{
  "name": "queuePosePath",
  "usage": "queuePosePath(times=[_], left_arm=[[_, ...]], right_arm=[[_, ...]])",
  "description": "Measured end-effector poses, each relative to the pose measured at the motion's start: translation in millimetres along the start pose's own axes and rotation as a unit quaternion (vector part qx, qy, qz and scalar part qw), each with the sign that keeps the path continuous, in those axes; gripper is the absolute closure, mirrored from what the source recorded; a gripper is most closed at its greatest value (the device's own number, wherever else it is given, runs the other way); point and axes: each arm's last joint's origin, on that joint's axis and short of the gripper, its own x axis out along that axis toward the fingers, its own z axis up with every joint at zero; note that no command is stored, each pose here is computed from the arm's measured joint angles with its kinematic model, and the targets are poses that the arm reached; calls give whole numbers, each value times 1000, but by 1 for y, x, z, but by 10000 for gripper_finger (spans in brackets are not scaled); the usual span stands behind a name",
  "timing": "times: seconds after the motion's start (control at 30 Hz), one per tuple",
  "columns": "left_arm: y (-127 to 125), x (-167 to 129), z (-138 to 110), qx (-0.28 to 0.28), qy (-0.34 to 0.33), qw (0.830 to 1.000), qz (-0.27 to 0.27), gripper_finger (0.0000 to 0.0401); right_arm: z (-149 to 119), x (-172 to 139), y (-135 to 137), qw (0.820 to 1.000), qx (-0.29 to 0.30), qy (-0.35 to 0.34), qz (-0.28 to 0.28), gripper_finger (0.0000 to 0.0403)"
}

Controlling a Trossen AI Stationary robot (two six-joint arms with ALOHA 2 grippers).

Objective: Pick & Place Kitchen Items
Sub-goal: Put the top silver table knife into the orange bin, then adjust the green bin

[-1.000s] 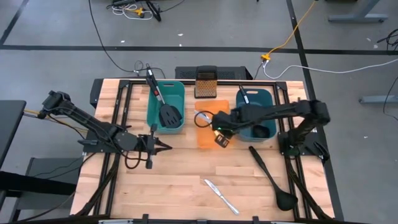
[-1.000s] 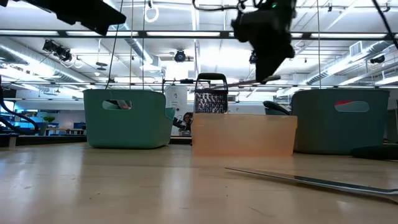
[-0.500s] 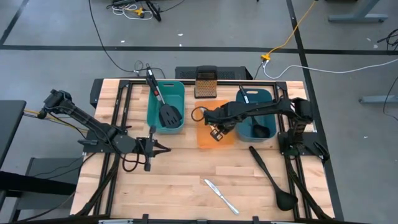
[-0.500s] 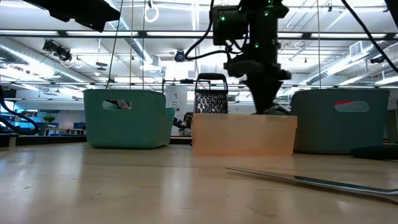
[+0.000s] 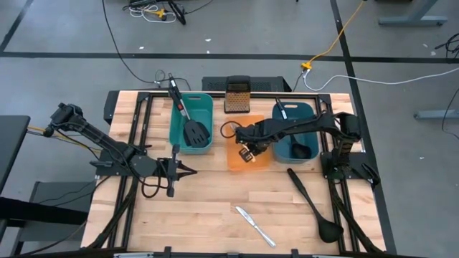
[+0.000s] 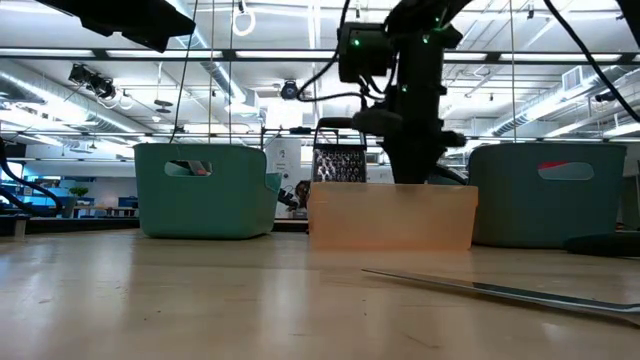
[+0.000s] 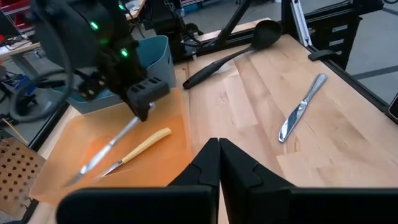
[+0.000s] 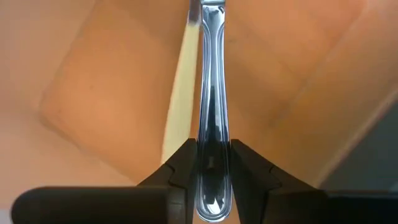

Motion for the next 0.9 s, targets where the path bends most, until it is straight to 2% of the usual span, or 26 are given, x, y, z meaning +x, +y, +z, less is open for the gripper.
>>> queuePosePath(times=[0.13, 0.47, 0.7, 0.8, 0.9], left_arm=[[0, 0, 0, 0, 0, 1000, 0, 388], [0, 0, 0, 2, 0, 1000, 0, 390], [0, 0, 0, 3, 0, 1000, 0, 391], [0, 0, 0, 2, 0, 1000, 0, 386], [0, 0, 0, -2, 0, 1000, 0, 384]], right_arm=[[-1, 19, -3, 1000, 5, -10, 29, 326], [-5, 37, -14, 1000, -7, -13, 28, 323], [-1, 36, -15, 999, -7, -42, 12, 221], [0, 34, -14, 999, -18, -47, 14, 198], [6, 25, -9, 997, -39, -63, 24, 191]])
